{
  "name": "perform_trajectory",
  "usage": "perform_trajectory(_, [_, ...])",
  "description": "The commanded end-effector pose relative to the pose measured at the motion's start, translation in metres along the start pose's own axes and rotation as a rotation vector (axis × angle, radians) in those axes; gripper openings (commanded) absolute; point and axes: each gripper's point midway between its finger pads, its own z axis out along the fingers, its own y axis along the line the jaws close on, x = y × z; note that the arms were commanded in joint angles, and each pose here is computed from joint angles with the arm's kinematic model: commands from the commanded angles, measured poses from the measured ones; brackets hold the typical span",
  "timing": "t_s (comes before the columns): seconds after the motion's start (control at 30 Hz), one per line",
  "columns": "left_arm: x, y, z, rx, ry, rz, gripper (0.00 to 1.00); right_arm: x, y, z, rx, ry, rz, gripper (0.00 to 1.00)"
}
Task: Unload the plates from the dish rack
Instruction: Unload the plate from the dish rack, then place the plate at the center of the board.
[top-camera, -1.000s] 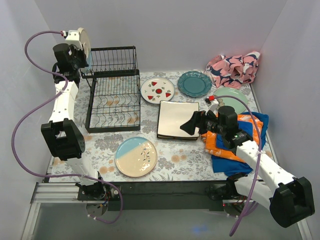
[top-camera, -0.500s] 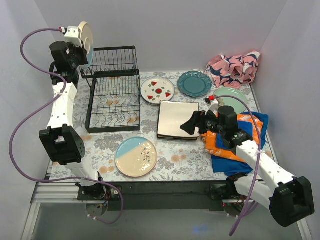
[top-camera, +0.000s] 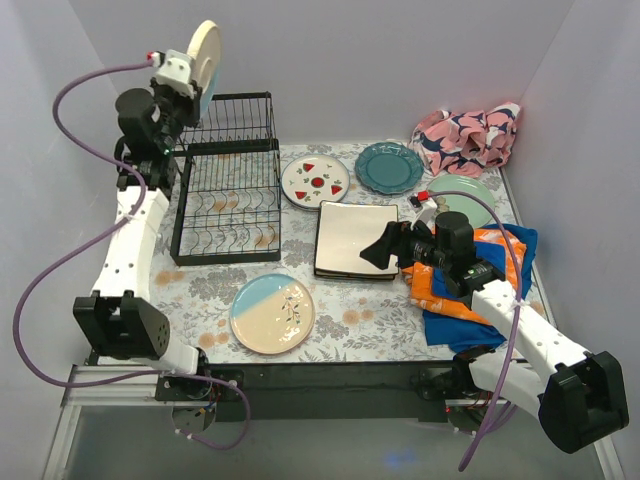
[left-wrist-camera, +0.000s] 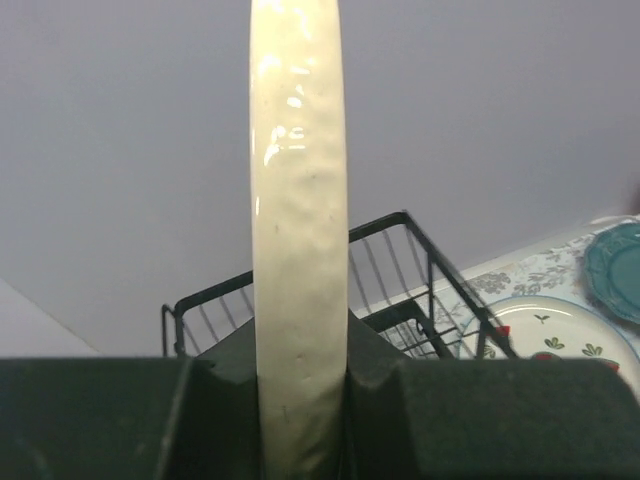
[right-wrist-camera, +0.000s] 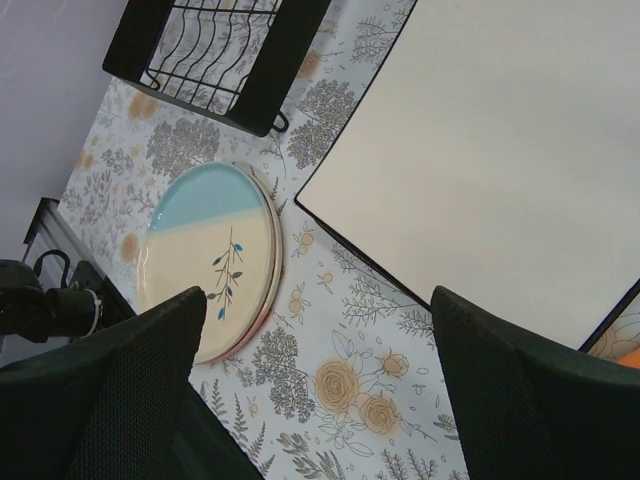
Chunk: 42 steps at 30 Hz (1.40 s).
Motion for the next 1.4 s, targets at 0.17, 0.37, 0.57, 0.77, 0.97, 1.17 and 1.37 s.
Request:
perform_trajectory(0.17, [-0.130, -0.077, -0.072, -0.084, -0.355, 0.260, 0.00, -0.032, 0.027, -0.014, -0.061, -0.097, 0.002, 0.99])
perform_trajectory(0.37, [-0.131, -0.133, -0.111, -0.083, -0.389, 0.386, 0.00, -0.048, 0.058, -0.036, -0.140, -0.145, 0.089, 0.98])
perform_trajectory(0.57, [-0.111, -0.191, -0.154, -0.082, -0.448, 0.488, 0.00, -0.076, 0.046, -0.052, 0.020, -0.242, 0.203, 0.98])
perform_trajectory(0.77, [-0.059, -0.253, -0.194, -0.089, -0.432, 0.626, 0.00, -0.115, 0.054, -0.071, 0.047, -0.322, 0.226, 0.98])
perform_trajectory(0.97, [-0.037, -0.276, -0.214, -0.088, -0.442, 0.646, 0.00, -0.120, 0.052, -0.084, 0.070, -0.390, 0.277, 0.96])
perform_trajectory(1.17, [-0.025, -0.287, -0.216, -0.051, -0.446, 0.648, 0.00, -0.135, 0.050, -0.099, 0.117, -0.472, 0.257, 0.96])
perform_trajectory(1.37, [-0.004, -0.292, -0.217, -0.048, -0.433, 0.663, 0.00, -0.152, 0.062, -0.109, 0.098, -0.509, 0.208, 0.96])
